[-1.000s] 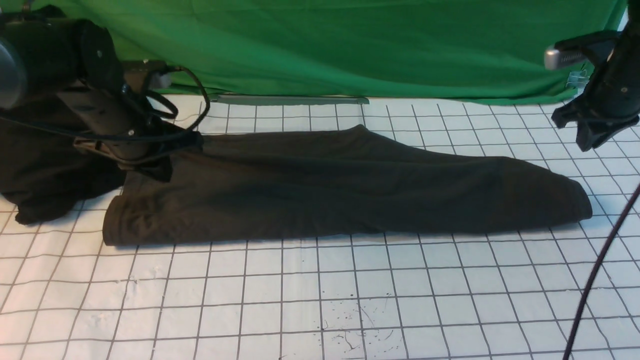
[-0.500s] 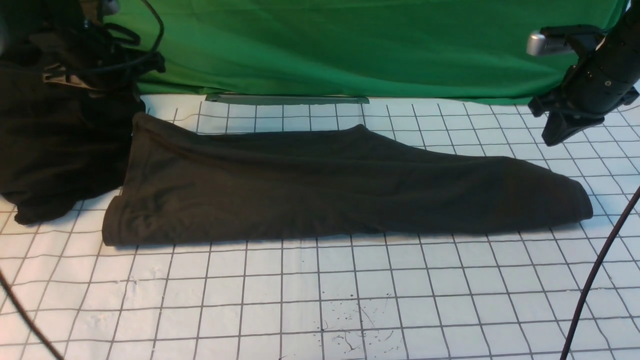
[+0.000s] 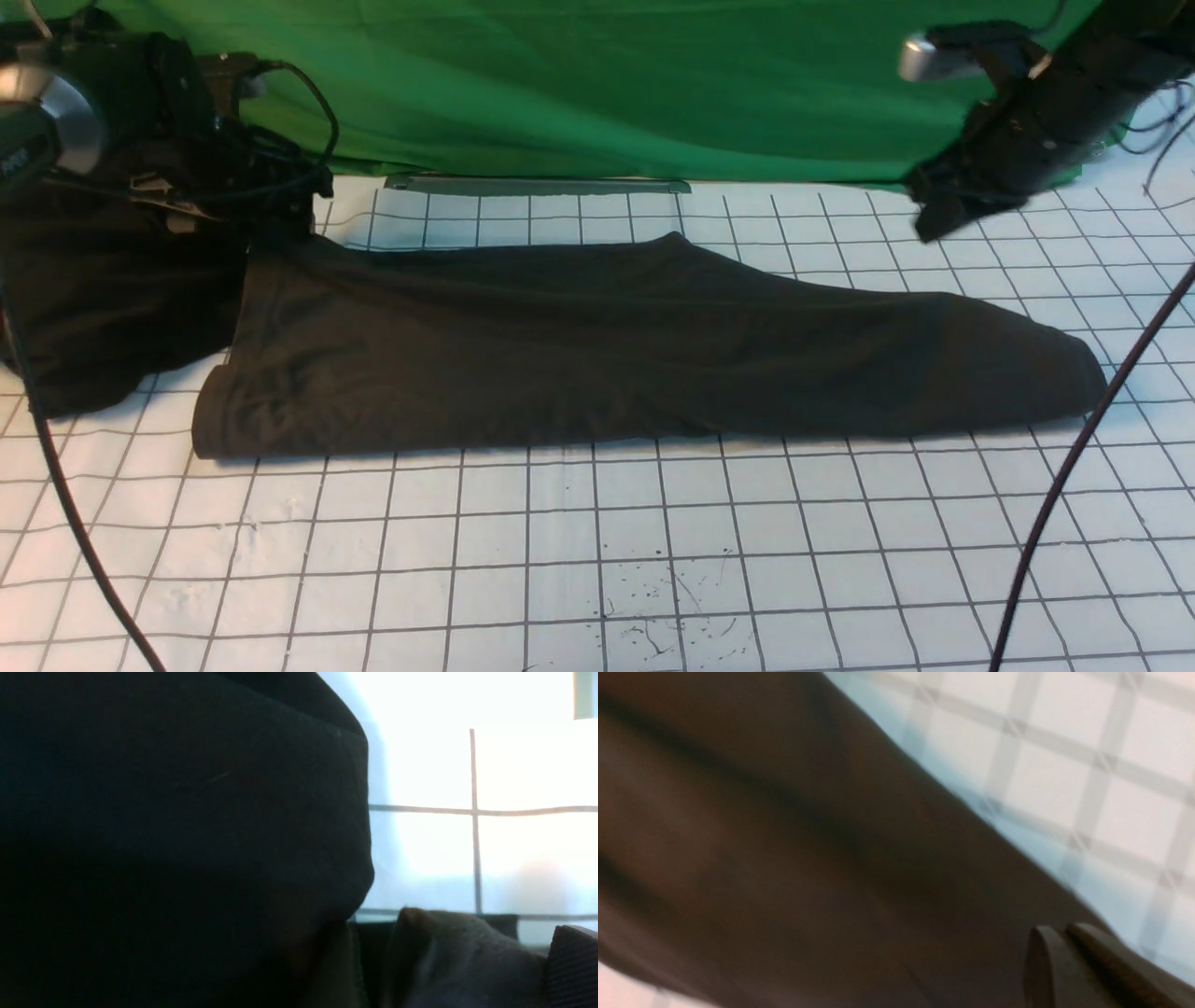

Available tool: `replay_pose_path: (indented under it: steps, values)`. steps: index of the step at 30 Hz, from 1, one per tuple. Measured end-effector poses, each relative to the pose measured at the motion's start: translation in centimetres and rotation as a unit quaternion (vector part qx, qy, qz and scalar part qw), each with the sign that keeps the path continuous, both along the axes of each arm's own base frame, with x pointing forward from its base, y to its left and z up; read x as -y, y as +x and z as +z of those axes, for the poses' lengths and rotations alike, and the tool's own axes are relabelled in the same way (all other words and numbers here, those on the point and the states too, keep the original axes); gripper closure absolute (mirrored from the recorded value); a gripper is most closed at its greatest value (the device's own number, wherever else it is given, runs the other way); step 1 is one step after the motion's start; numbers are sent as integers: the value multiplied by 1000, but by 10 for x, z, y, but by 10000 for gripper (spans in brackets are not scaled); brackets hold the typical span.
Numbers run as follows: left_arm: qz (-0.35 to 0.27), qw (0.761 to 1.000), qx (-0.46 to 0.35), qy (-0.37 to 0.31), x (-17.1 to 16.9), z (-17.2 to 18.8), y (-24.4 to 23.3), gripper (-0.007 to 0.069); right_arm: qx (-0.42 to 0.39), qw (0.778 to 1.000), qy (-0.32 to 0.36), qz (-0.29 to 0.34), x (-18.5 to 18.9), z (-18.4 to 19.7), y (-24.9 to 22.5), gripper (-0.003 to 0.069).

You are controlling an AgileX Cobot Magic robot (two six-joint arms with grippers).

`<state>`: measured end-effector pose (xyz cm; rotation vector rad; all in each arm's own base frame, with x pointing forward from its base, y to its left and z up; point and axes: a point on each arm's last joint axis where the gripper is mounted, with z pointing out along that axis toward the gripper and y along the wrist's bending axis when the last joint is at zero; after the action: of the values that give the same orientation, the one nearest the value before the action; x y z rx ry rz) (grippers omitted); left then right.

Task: Fold a long-sleeved shirt over a white checkered tablecloth.
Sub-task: 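Pull the folded dark garment lengthwise by its ends to straighten it flat on the table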

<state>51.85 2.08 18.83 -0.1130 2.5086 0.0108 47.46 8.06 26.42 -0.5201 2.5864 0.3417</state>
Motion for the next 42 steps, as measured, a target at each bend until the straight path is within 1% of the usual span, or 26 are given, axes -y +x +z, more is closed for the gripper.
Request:
replay_pose_path:
  steps: [1,2,3,5,7,8,9,11,13,16,17,18,19,23,24,25,26,27,28,29,30,34,38,39,40,42]
  values:
    - [-5,1000,-1,2,0,-3,1,120,30,999,20,13,-15,3,3,577]
    - [-7,1000,-5,3,0,-7,1,165,57,997,33,27,-29,4,5,519]
    - [-8,1000,-7,3,0,-9,2,202,72,996,43,29,-36,3,7,489]
    - [-11,1000,-16,2,1,-14,1,323,113,991,59,35,-54,0,13,367]
    - [-12,1000,-23,0,2,-16,1,487,154,985,65,31,-71,-12,23,279]
    - [-13,1000,-23,0,2,-15,0,534,170,983,64,25,-75,-18,27,256]
    - [-14,1000,-23,0,3,-15,0,543,170,983,65,26,-76,-18,27,252]
    - [-18,1000,-21,3,4,-11,0,596,196,978,63,15,-86,-36,36,240]
    - [-19,1000,-18,4,4,-8,-1,603,202,977,60,12,-98,-57,40,262]
    - [-20,1000,-16,4,4,-5,-1,602,199,978,58,14,-103,-70,42,278]
    - [-20,1000,-14,5,4,-3,-1,602,192,980,54,17,-108,-83,42,288]
    - [-20,1000,-14,5,4,-3,-1,602,190,980,53,18,-109,-87,42,291]
    - [-20,1000,-13,3,4,-2,-1,602,178,982,50,23,-115,-101,42,293]
    - [-24,1000,-14,2,4,-2,-1,602,162,985,45,27,-119,-122,41,297]
    - [-24,1000,-14,2,4,-2,-1,602,161,986,47,24,-119,-125,42,310]
    - [-24,1000,-14,2,4,-2,-1,602,162,985,47,23,-119,-125,42,335]
    - [-24,1000,-14,2,4,-2,-1,602,163,985,48,23,-119,-125,42,379]
    - [-24,1000,-14,2,4,-2,-1,602,163,985,48,22,-119,-125,42,456]
    - [-24,1000,-15,2,4,-2,-1,602,163,985,47,24,-120,-125,42,516]
    - [-24,1000,-15,2,4,-2,-1,602,164,985,46,26,-120,-125,42,573]
    - [-24,1000,-15,2,4,-2,-1,602,164,985,46,29,-120,-124,42,606]
    - [-24,1000,-15,2,5,1,-2,602,180,982,40,42,-121,-112,44,648]
    - [-24,1000,-8,4,4,9,-3,602,209,976,34,48,-120,-92,47,652]
    - [-26,1000,-2,9,4,15,-4,602,229,972,32,45,-118,-80,50,652]
    - [-25,1000,-2,9,4,16,-4,602,230,972,33,43,-117,-78,51,652]
    - [-27,1000,0,15,3,17,-4,602,238,970,45,17,-110,-72,55,652]
